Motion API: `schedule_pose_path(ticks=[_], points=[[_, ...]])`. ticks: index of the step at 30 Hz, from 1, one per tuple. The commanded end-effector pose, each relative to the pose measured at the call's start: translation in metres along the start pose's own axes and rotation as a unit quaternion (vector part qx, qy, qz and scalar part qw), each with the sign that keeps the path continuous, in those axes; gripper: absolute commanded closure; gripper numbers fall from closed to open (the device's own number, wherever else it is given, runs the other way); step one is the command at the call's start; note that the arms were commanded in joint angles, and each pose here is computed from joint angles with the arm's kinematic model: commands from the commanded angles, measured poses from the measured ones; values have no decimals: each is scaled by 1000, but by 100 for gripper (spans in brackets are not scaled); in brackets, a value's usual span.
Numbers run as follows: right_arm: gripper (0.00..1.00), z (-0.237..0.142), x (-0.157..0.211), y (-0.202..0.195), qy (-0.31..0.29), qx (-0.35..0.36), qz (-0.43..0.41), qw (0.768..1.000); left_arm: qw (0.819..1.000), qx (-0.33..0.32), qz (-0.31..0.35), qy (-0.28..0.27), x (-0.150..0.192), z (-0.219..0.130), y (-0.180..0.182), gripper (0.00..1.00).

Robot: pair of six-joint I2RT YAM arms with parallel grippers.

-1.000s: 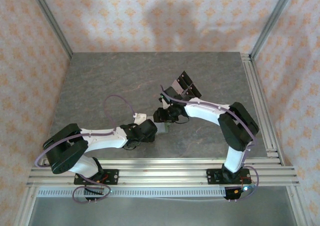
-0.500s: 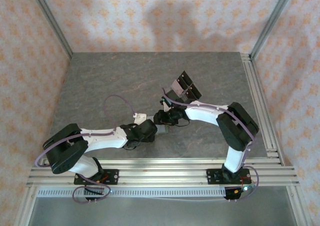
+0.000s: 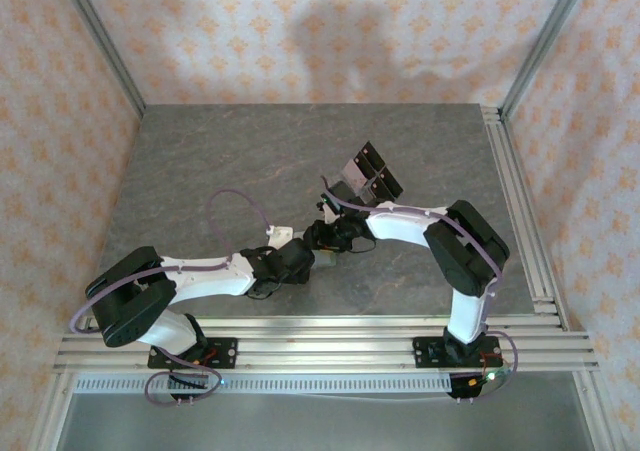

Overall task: Put the credit cards into the card holder
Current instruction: Flip over the card slot on the card holder.

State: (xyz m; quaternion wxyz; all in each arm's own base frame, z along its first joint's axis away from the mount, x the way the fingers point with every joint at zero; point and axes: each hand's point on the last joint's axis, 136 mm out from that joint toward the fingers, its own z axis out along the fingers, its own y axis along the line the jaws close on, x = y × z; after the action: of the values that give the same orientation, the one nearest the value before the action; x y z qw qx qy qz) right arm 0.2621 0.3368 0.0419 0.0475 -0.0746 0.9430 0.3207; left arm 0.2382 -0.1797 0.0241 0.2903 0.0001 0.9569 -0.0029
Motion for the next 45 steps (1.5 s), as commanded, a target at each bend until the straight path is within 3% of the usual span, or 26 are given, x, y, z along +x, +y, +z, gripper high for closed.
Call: schedule_pose_path(ticks=[1, 10, 28, 45], points=[[54, -1, 1, 0, -2, -6, 5, 1000, 1000, -11, -3, -17, -6, -6, 4, 3], [54, -11, 15, -21, -9, 23, 8, 1000, 1000, -10, -2, -17, -7, -5, 3, 3], [55, -29, 12, -19, -27, 22, 5, 999, 1000, -12, -1, -15, -7, -5, 3, 3], [55, -7, 16, -34, -10, 33, 21, 999, 1000, -13, -1, -17, -7, -6, 4, 2]])
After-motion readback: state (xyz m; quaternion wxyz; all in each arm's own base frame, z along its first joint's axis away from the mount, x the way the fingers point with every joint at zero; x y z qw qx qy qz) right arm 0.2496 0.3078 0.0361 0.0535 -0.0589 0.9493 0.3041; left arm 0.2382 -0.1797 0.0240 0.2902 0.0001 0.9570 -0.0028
